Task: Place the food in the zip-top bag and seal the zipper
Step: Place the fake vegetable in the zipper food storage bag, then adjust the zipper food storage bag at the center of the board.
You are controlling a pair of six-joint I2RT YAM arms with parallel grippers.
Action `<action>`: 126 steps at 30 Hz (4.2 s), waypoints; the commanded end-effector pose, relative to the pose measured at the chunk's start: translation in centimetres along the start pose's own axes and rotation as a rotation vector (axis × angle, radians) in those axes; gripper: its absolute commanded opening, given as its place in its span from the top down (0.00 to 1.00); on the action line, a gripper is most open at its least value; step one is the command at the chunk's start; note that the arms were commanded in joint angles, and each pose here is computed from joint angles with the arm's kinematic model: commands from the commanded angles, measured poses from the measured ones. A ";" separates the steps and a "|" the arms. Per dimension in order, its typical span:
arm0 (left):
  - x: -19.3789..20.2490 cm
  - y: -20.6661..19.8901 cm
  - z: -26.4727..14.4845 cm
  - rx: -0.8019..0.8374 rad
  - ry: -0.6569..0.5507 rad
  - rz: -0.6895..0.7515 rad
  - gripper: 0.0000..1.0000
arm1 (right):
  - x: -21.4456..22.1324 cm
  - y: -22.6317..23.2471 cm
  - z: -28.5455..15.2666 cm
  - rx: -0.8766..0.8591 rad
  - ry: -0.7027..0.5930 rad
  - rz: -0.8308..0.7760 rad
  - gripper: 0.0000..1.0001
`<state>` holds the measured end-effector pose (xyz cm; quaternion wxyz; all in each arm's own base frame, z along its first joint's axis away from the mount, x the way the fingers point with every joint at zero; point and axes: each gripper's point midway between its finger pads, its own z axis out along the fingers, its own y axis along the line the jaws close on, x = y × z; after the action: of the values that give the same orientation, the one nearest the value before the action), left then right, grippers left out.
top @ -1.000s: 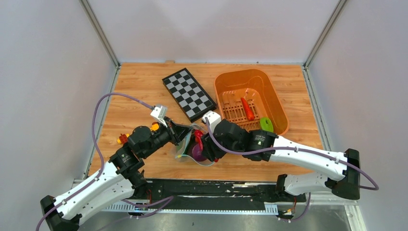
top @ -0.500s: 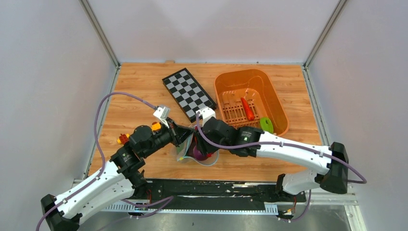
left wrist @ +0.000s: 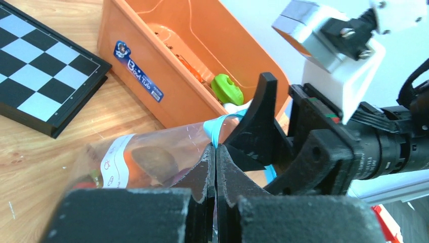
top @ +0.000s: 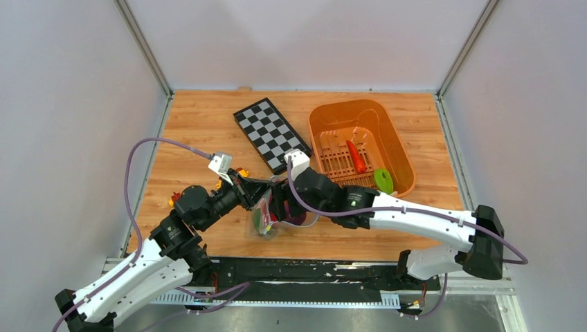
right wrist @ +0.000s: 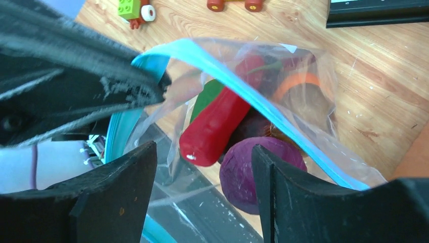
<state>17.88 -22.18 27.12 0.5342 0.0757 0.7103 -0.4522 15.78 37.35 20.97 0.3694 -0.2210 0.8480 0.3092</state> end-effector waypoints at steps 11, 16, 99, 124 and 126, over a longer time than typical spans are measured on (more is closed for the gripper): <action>-1.2 0.6 0.3 -0.045 -0.052 0.005 1.00 | -4.5 1.4 -11.3 -0.333 -0.411 -0.082 0.38; -1.2 0.4 0.3 -0.047 -0.028 0.036 1.00 | -3.6 -5.6 -10.7 0.008 -0.411 -0.056 0.37; 4.2 0.9 -1.8 0.026 0.114 0.541 0.18 | -13.1 -13.6 -0.4 0.255 -0.242 0.057 1.00; 3.0 2.2 -2.4 -0.174 -0.003 0.628 0.97 | -12.3 -13.4 -3.3 0.231 -0.242 0.049 1.00; 2.3 2.1 -3.0 -0.173 -0.015 0.613 1.00 | -11.9 -13.3 -3.9 0.225 -0.246 0.052 1.00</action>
<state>16.16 -20.59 21.42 0.6348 0.2726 0.6990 -0.1845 30.31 27.98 25.27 0.4638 -0.1214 0.8467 0.2307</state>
